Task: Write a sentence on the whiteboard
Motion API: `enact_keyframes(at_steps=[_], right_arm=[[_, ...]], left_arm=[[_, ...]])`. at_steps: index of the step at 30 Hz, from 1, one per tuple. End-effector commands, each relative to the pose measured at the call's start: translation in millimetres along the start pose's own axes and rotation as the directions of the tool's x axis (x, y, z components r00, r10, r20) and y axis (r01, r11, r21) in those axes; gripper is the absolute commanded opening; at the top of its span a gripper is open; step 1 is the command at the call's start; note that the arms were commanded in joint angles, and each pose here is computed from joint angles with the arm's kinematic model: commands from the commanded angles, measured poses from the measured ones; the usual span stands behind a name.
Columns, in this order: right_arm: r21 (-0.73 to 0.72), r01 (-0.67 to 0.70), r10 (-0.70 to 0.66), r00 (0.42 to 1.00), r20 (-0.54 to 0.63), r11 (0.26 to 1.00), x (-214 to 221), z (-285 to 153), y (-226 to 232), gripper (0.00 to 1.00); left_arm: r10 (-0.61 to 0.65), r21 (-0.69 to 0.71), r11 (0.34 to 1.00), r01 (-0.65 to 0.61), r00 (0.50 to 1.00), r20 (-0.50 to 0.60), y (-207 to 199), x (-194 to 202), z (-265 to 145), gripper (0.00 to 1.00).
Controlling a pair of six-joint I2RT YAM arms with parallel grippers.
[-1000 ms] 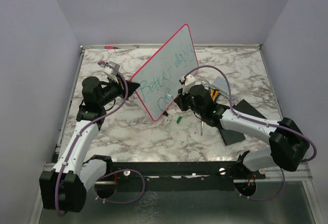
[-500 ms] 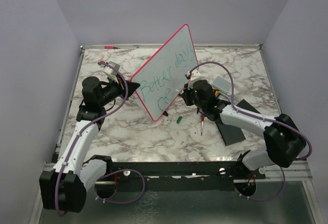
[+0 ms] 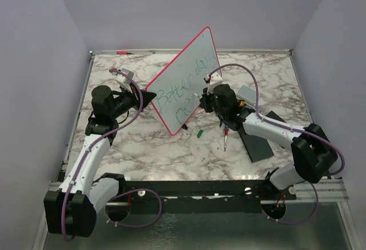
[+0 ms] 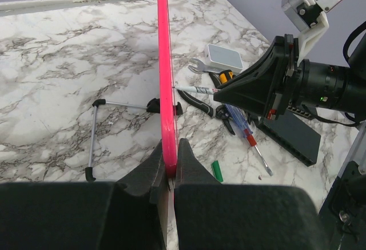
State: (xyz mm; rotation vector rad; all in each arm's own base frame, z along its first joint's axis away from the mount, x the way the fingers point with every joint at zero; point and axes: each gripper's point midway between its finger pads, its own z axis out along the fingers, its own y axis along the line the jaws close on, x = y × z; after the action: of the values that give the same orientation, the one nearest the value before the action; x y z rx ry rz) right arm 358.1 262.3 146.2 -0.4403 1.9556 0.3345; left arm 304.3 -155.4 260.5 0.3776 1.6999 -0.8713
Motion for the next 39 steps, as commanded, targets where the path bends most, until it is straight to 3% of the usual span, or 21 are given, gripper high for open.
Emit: enact_keyframes(at_steps=[1, 9, 18, 27, 39], right_arm=[[0.017, 0.016, -0.016, 0.998, 0.052, 1.0, -20, 5, -3, 0.01], [-0.088, 0.045, -0.039, 0.997, 0.072, 0.995, -23, -6, 13, 0.01], [-0.144, 0.027, -0.03, 0.999, -0.02, 0.989, 17, -12, 20, 0.01], [-0.043, 0.01, -0.013, 0.997, -0.075, 0.999, 34, -2, 4, 0.01], [0.009, 0.003, -0.003, 1.0, 0.009, 1.0, -2, 8, -1, 0.01]], left_arm=[[-0.092, -0.003, 0.996, 0.093, 0.975, -0.204, 3, 66, -7, 0.0], [-0.09, -0.002, 0.996, 0.091, 0.976, -0.201, 2, 66, -7, 0.0], [-0.09, -0.001, 0.996, 0.091, 0.976, -0.2, 2, 65, -7, 0.0], [-0.092, -0.002, 0.996, 0.093, 0.975, -0.2, 2, 66, -7, 0.0], [-0.092, -0.003, 0.996, 0.093, 0.975, -0.2, 2, 66, -7, 0.0]])
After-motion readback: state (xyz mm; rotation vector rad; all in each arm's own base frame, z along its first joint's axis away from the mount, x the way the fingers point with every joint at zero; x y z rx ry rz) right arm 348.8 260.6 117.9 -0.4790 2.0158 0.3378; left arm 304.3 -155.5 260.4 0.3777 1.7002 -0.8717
